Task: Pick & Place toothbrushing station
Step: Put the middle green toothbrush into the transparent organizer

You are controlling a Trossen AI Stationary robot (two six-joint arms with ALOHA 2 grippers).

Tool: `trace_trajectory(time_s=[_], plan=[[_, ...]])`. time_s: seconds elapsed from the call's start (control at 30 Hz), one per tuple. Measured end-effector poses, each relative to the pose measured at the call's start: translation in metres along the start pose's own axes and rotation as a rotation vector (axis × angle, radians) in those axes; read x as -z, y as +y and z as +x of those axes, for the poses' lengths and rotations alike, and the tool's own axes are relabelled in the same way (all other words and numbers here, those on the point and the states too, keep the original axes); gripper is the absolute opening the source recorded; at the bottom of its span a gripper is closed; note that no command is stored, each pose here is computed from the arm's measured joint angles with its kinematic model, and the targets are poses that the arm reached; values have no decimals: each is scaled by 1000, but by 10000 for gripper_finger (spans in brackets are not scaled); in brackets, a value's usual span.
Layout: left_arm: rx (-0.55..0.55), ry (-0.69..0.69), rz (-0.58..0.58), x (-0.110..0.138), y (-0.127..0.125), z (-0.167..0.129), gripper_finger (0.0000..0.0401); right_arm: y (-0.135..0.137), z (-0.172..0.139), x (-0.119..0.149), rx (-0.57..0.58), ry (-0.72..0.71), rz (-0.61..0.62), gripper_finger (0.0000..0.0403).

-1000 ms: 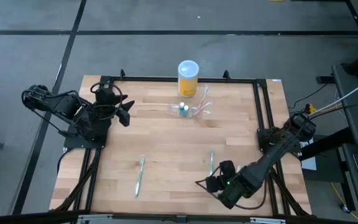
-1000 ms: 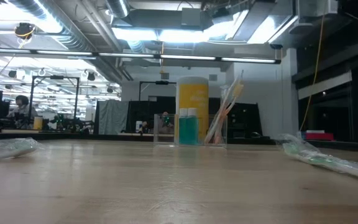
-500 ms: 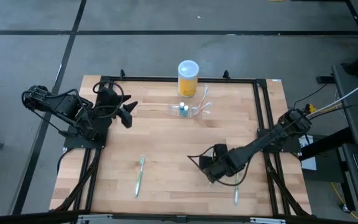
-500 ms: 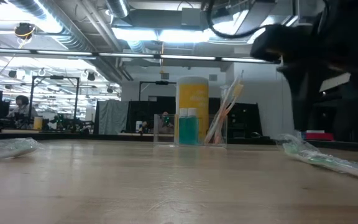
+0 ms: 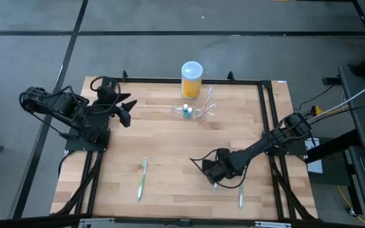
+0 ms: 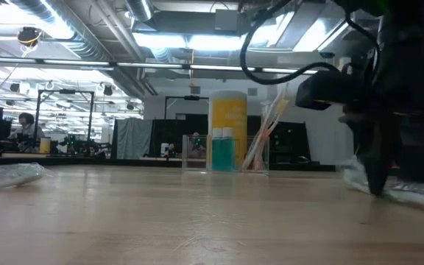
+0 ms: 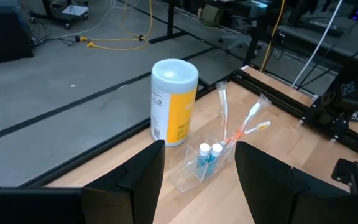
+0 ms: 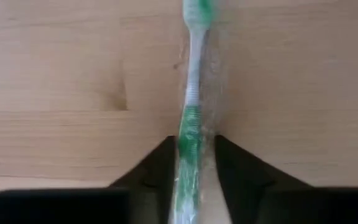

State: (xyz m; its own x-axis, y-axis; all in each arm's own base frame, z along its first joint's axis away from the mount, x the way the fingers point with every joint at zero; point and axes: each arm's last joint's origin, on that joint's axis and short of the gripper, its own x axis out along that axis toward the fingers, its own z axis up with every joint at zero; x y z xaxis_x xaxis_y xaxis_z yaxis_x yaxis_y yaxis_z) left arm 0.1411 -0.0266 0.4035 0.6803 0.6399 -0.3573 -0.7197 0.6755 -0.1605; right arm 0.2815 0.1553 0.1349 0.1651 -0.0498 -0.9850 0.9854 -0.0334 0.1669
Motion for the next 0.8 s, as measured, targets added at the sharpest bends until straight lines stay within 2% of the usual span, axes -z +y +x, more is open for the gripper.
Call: trace_trajectory(time_s=[0.17,0.2,0.3,0.47,0.67,0.73,0.8], plan=[[-8,-6,-8,-2,5,-1,194,7,-5,6,-91,7,3,23],[-10,-6,-11,-3,5,0,194,7,-7,6,-100,-4,-18,14],[-11,-1,-15,-3,7,0,194,15,-14,9,-146,-16,-62,11],[17,30,-52,-5,12,-1,194,40,-44,12,-315,-126,-163,2],[86,151,-136,-3,12,3,194,79,-102,9,-518,-352,-383,1],[107,188,-178,-2,9,6,194,91,-121,5,-559,-404,-458,1],[130,217,-224,-2,3,10,194,98,-134,-2,-551,-449,-531,1]])
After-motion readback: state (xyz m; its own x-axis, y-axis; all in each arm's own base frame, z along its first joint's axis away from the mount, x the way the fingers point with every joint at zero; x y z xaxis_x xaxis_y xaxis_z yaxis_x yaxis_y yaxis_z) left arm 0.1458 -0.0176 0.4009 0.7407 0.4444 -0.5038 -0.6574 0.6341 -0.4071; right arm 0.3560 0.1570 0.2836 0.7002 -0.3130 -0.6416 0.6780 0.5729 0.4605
